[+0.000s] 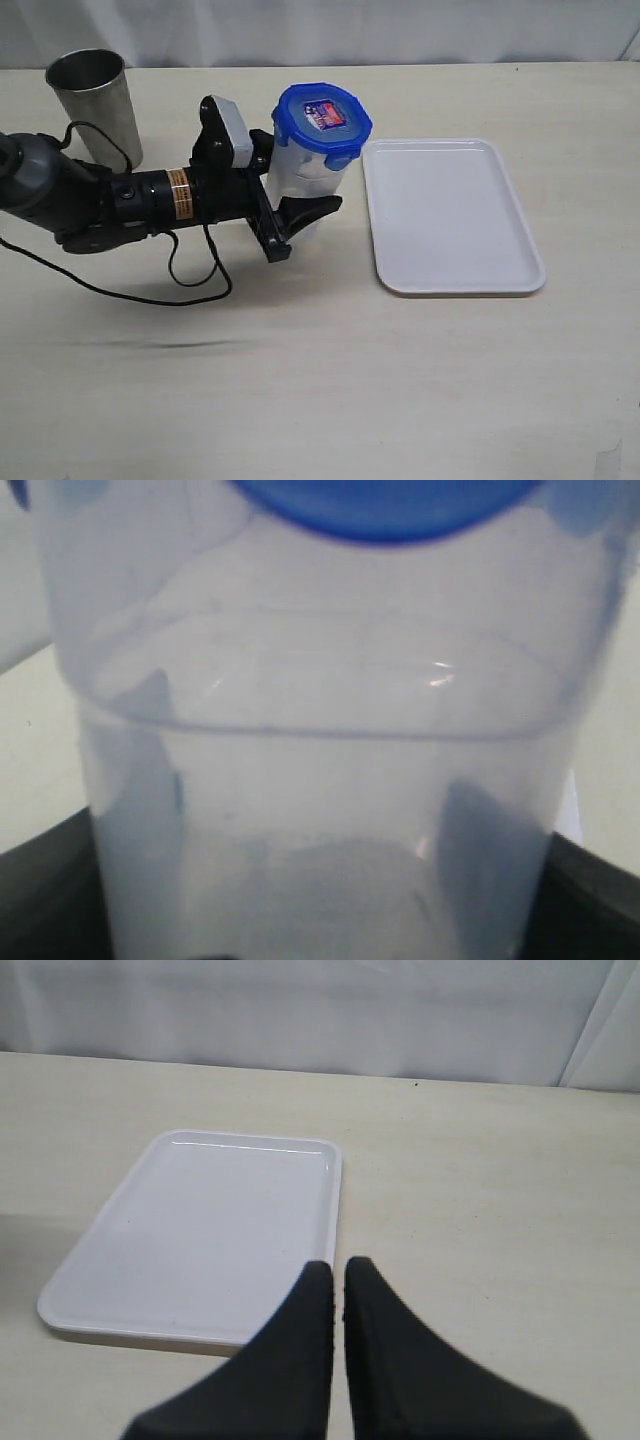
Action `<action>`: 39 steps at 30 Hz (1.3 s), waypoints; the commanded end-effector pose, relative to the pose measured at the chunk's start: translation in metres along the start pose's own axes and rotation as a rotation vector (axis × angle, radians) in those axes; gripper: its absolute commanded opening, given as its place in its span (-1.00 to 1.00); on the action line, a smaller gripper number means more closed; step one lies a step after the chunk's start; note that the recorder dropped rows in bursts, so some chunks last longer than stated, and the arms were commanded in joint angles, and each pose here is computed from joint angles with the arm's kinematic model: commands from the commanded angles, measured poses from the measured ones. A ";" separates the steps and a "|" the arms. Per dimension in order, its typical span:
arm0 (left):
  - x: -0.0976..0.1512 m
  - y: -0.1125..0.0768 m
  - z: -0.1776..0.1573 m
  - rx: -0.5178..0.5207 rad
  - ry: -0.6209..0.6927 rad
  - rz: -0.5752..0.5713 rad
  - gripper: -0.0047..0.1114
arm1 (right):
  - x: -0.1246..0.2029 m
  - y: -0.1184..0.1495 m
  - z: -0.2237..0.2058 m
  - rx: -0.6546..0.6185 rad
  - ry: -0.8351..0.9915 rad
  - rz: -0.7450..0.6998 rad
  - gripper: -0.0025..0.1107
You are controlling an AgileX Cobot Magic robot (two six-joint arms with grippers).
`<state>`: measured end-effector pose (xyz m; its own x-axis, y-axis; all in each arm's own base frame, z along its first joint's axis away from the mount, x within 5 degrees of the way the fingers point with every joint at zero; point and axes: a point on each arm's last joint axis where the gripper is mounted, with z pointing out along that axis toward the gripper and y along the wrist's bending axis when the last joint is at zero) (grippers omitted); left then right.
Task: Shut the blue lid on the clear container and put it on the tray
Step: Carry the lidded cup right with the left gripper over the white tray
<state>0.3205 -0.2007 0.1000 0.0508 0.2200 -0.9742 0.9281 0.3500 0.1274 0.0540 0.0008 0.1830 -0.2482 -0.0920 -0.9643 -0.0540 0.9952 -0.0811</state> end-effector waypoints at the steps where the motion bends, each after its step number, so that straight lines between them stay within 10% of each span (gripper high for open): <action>1: -0.019 -0.001 0.013 -0.073 -0.097 0.096 -0.92 | 0.001 0.000 0.000 0.004 -0.001 0.000 -0.88; 27: -0.051 -0.008 0.095 -0.067 0.629 0.660 -0.92 | 0.001 0.000 0.000 0.004 -0.001 0.000 -0.88; 39: -0.071 -0.030 0.104 0.024 1.012 1.234 -0.92 | 0.001 0.000 0.000 0.004 -0.001 0.000 -0.88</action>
<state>0.3310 -0.3165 0.1359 0.4826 0.8620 0.1552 0.5724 -0.4445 0.6890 0.0540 0.0008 0.1830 -0.2482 -0.0920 -0.9643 -0.0540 0.9952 -0.0811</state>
